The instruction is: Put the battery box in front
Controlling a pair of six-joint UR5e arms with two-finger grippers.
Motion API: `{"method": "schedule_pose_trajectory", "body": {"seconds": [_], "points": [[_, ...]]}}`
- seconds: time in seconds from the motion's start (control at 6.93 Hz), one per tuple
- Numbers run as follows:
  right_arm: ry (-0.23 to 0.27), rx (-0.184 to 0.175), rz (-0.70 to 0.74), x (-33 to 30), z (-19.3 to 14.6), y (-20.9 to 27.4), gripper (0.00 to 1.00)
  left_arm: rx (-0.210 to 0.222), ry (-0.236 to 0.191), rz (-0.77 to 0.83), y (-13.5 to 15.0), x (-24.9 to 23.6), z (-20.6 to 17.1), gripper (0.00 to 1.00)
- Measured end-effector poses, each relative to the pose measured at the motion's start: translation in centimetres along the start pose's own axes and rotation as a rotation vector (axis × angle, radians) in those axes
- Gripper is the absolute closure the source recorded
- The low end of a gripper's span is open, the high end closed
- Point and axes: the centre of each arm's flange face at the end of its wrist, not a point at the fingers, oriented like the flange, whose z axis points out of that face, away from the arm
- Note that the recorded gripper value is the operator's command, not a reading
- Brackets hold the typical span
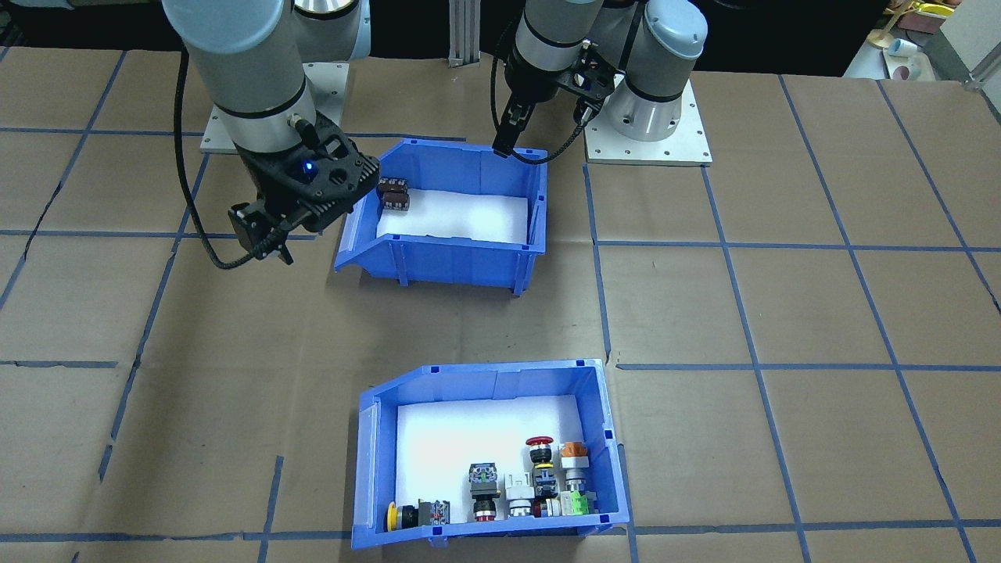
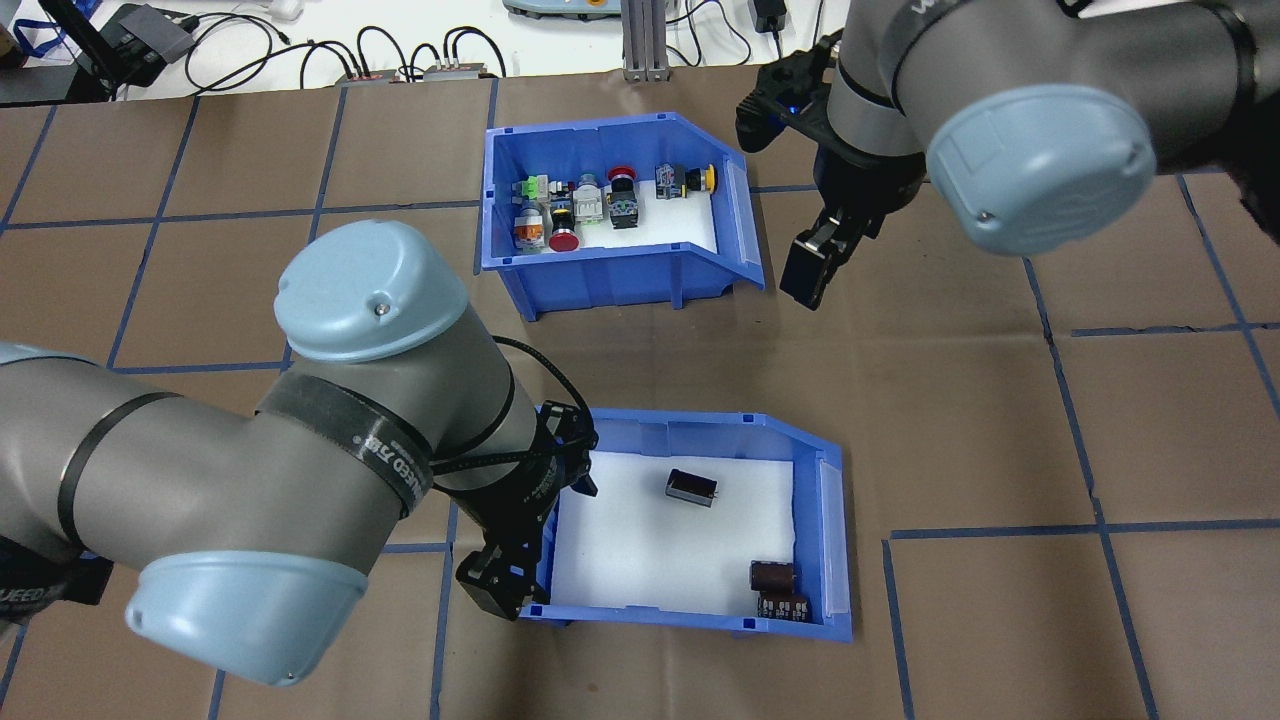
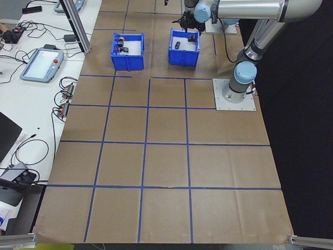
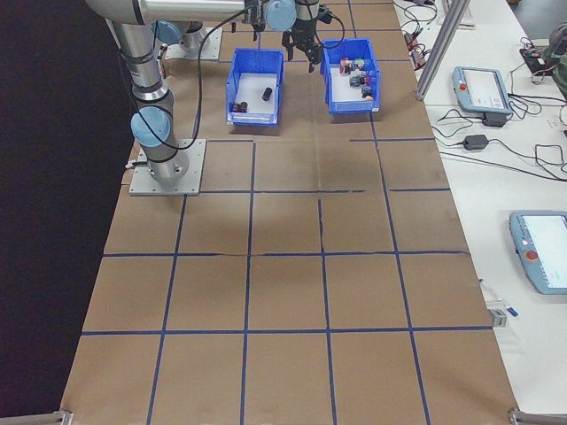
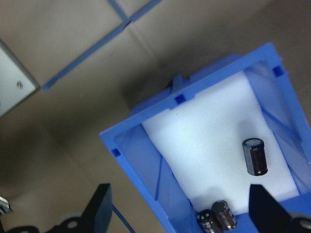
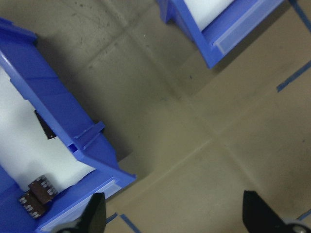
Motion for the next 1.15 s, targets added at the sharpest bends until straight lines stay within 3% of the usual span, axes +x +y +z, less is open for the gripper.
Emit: {"method": "schedule_pose_trajectory", "body": {"seconds": [0.14, 0.29, 0.58, 0.87, 1.15], "points": [[0.007, 0.008, -0.106, 1.3, -0.1, -2.7, 0.00, -0.007, 0.019, -0.083, 0.6, -0.3, 1.1, 0.01], [0.012, 0.013, -0.228, 1.3, 0.2, -5.7, 0.00, -0.014, 0.067, -0.156, 1.3, -0.5, 2.5, 0.01], [0.022, 0.026, -0.446, -1.0, 1.4, -12.1, 0.00, -0.027, 0.127, -0.209, 2.1, -1.3, 5.5, 0.01], [0.015, 0.020, -0.602, -4.3, 4.2, -18.7, 0.00, -0.046, 0.185, -0.241, 1.9, -1.9, 8.0, 0.01], [0.010, 0.007, -0.670, -6.5, 7.1, -23.0, 0.00, -0.052, 0.230, -0.266, 1.6, -2.4, 9.9, 0.01]]}}
